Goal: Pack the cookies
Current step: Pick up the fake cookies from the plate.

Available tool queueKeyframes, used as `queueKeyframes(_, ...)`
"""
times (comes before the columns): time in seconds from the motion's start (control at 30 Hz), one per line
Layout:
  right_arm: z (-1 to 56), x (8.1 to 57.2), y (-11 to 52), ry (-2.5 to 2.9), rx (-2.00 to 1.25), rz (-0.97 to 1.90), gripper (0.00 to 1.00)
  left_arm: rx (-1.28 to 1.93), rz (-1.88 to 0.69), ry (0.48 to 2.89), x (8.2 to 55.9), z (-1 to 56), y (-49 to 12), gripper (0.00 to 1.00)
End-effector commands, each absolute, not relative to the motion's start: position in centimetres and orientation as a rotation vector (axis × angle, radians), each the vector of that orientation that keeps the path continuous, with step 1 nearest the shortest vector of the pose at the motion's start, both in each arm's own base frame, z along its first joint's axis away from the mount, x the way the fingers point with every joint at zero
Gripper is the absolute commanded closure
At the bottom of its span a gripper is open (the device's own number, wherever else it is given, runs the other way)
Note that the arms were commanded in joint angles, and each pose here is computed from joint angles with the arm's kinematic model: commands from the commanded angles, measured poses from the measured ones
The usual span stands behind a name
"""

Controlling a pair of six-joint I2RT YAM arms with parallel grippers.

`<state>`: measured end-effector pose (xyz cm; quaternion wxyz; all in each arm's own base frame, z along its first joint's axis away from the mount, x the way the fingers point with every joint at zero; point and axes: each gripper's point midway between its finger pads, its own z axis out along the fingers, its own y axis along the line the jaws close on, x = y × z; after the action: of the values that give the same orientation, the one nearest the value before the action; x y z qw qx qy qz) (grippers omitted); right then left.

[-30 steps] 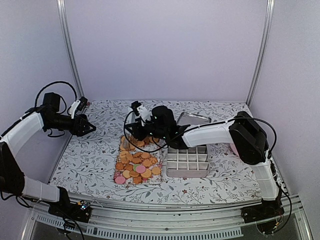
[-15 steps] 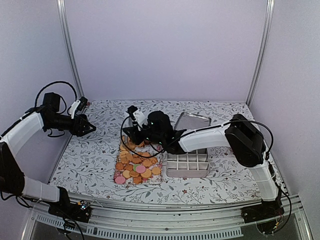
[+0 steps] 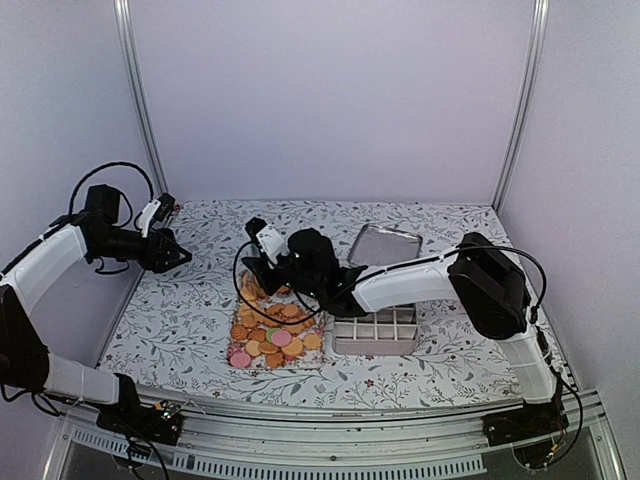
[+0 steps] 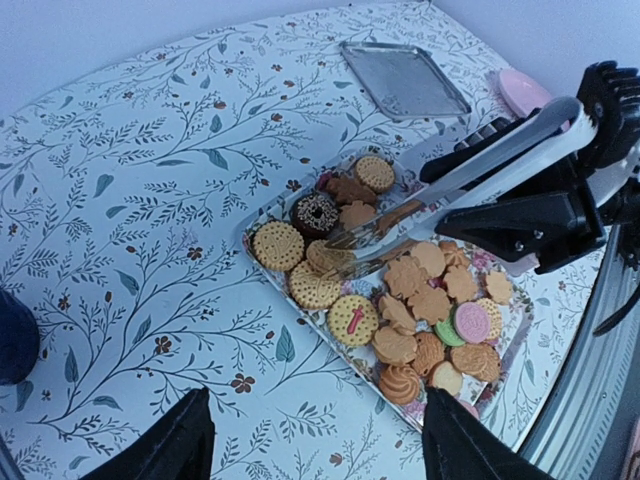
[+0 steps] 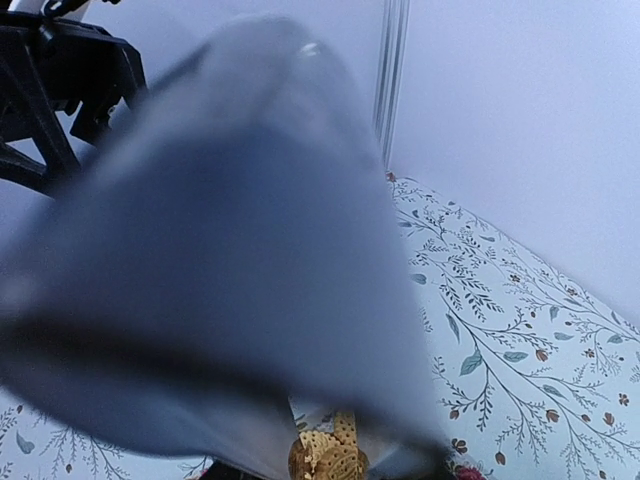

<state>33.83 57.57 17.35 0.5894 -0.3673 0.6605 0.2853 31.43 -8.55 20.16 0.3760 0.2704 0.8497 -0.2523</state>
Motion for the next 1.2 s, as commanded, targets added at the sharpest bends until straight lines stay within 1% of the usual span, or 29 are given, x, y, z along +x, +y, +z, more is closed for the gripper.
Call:
queueKeyframes(0.0, 18.5, 34.5, 56.6, 1.513, -0.859, 0.551, 0.80, 0.693, -0.635, 2.158, 31.2, 20.4, -8.3, 0.28)
queueKeyframes(0.03, 18.8, 34.5, 56.5, 1.507, -0.859, 0.547, 0.84, 0.693, -0.637, 2.158, 31.1, 20.4, -8.4, 0.28)
queueKeyframes(0.13, 19.2, 34.9, 56.2, 1.509, -0.852, 0.547, 0.90, 0.689, -0.643, 2.160, 31.1, 20.3, -8.4, 0.29)
queueKeyframes(0.23, 19.5, 35.5, 55.6, 1.528, -0.825, 0.578, 0.99, 0.689, -0.642, 2.162, 31.0, 20.2, -8.4, 0.29)
queueKeyframes(0.27, 19.7, 35.7, 55.3, 1.536, -0.814, 0.596, 1.00, 0.689, -0.641, 2.163, 31.0, 20.2, -8.4, 0.29)
queueKeyframes(0.57, 21.3, 36.7, 53.5, 1.590, -0.723, 0.777, 1.00, 0.679, -0.646, 2.165, 31.3, 20.0, -8.4, 0.29)
queueKeyframes(0.93, 19.9, 36.4, 53.7, 1.596, -0.744, 0.797, 1.00, 0.674, -0.637, 2.173, 31.3, 19.8, -8.2, 0.29)
queueKeyframes(1.03, 20.4, 36.4, 53.3, 1.574, -0.725, 0.791, 1.00, 0.675, -0.638, 2.172, 31.3, 19.8, -8.2, 0.29)
queueKeyframes(1.17, 22.8, 36.2, 52.8, 1.529, -0.710, 0.791, 1.00, 0.677, -0.631, 2.170, 31.3, 19.9, -8.2, 0.30)
